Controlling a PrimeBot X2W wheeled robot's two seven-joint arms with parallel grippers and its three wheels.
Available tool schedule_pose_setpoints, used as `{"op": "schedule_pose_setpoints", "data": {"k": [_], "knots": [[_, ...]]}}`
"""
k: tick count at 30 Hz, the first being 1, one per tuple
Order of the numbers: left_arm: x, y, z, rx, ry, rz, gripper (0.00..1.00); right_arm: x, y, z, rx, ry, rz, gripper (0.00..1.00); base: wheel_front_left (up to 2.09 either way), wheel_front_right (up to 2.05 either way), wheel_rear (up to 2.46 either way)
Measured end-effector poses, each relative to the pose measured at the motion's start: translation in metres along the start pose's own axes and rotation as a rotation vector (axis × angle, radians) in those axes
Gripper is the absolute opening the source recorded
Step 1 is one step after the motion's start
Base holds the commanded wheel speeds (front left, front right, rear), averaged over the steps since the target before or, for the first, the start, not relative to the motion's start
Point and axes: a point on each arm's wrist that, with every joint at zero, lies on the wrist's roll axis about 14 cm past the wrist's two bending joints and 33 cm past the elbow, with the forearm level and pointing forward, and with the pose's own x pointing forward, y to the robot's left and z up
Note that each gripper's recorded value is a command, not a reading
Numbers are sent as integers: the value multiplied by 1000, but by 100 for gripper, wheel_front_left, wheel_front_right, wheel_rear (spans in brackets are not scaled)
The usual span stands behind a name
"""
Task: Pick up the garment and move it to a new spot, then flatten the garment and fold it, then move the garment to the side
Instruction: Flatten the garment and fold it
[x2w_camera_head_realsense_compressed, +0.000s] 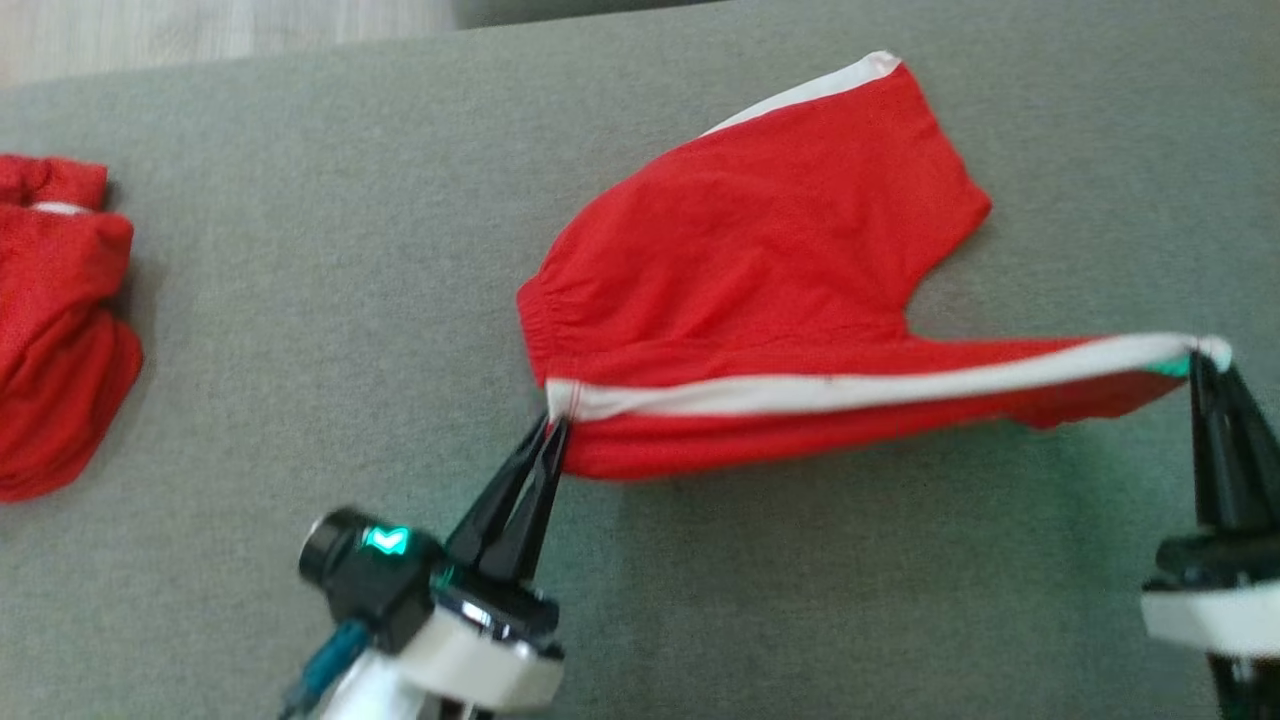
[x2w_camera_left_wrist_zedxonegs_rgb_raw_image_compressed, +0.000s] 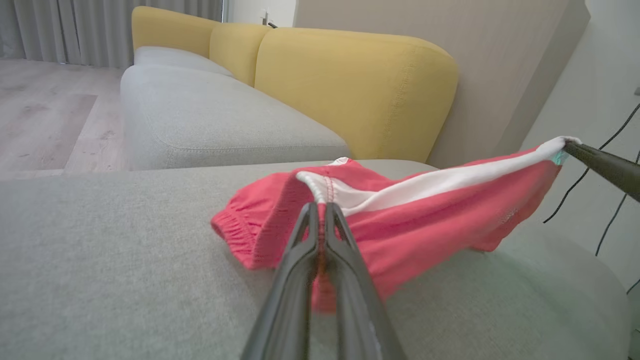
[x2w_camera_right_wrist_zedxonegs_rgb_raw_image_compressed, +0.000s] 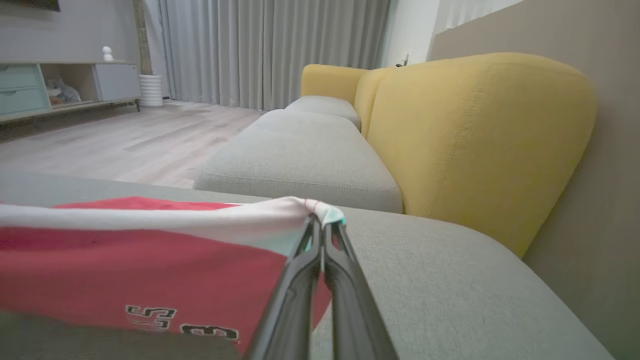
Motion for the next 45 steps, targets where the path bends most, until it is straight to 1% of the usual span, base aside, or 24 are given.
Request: {"op": "schedule_pose_setpoints", "data": {"k": [2,7,11,17,25,29,34,35,36,37,38,39,45], "knots": [[13,5,3,0,-13,4,0,18,1,-6,-39,11,42,0,0,0,0],[30,16,4,9,-18,21,0,53,6,-9,-99,27,114,0,0,0,0],[46,29,9,28,-21,41,0,83,15,-15,-123,62,171,0,0,0,0],[72,49,17,55,-29,59,0,128,22,-26,-123,92,209,0,0,0,0],[89,75,2,67,27,115,0,179,31,-45,-149,137,248,0,0,0,0],[96,78,-1,61,31,109,0,199,34,-51,-164,155,262,0,0,0,0],[100,82,-11,55,63,105,0,209,46,-60,-165,186,297,0,0,0,0],[101,83,-12,52,70,107,0,211,46,-64,-162,198,299,16,0,0,0],[102,84,-13,50,74,108,0,212,47,-67,-160,208,301,85,0,0,0],[103,85,-14,49,79,109,19,213,47,-70,-159,214,301,100,0,0,0],[103,85,-15,49,83,108,38,213,48,-71,-154,215,301,100,0,0,0],[104,85,-15,48,82,107,99,214,48,-70,-141,210,296,100,0,0,0],[102,88,-7,73,65,155,100,212,47,-63,-15,186,249,100,0,0,0]]}}
